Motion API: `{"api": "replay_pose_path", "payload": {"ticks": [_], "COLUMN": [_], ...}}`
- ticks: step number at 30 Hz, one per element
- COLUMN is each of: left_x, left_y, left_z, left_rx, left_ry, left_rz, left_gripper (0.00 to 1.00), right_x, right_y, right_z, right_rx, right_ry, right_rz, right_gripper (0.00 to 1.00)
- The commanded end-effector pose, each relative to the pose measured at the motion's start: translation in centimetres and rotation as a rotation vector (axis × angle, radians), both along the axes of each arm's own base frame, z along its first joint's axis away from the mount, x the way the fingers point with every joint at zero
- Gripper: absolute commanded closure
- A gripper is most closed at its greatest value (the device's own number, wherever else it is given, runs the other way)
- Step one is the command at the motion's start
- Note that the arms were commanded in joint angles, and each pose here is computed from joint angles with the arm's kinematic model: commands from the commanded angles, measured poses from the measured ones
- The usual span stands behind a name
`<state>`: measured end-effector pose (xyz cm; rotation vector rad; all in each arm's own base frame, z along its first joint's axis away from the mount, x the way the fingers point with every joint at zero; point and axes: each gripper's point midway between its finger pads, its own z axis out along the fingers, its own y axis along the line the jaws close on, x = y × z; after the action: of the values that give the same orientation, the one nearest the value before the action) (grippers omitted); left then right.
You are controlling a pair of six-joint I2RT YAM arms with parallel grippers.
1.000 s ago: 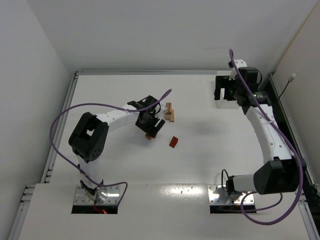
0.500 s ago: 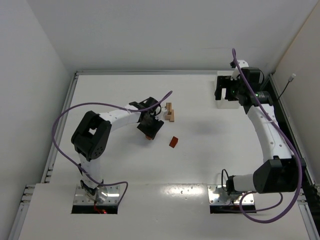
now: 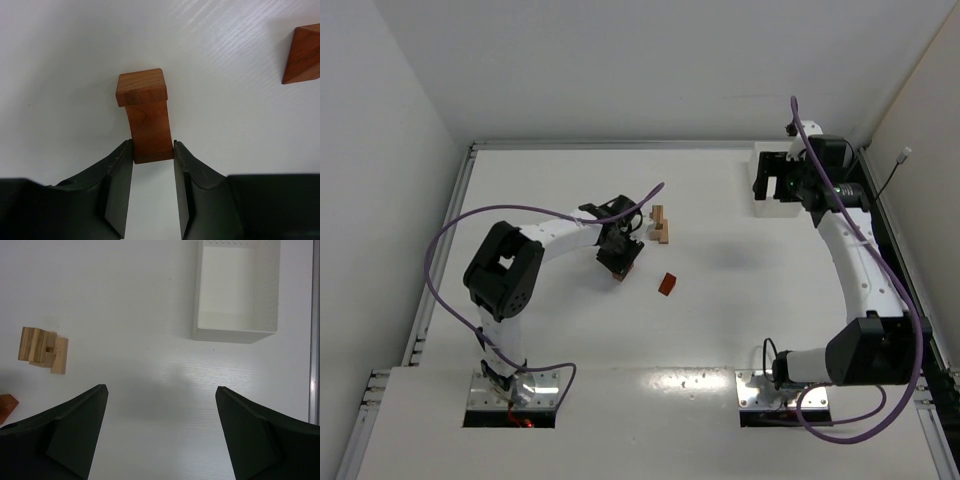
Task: Build the wood block tower
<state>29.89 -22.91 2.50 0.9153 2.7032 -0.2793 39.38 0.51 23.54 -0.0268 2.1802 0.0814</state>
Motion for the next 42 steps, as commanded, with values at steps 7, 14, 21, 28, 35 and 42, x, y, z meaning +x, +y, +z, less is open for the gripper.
{"api": "replay_pose_path", "payload": {"ticks": [7,14,21,28,35,42], "left_x": [0.3,2.3,2.7,0.8,3.3,4.7], "left_y": [-1.3,-2.8,-3.3,-2.7,-0.3,1.8], "left_z": [0.9,7.1,14.7,18.5,22.3,22.9], "left_rx": [-0.182,-0.637,-1.117,-1.246,-1.310,-1.325], "left_ry": [0.097,0.246,0.441,0.573,0.481,0.402], "left_rz": [-0.006,0.006,-0.055,-0.138,-0.160,-0.131], "left_gripper": [0.97,1.00,1.00,1.00,1.00,1.00], "right_x": [-0.4,-1.4,-2.3,-2.4,-3.6,-4.0], "right_y": [2.5,7.5,12.2,18.0,25.0,28.4], "right_z": [-0.5,-1.1,-1.6,-1.3,0.7,1.4], "right_rx": [0.127,0.449,0.731,0.852,0.897,0.908], "right_ry": [-0.001,0.031,0.064,0.141,0.164,0.174], "right_rz": [0.131,0.354,0.506,0.594,0.743,0.802], "right_gripper": [0.13,0.13,0.13,0.13,0.19,0.21]}}
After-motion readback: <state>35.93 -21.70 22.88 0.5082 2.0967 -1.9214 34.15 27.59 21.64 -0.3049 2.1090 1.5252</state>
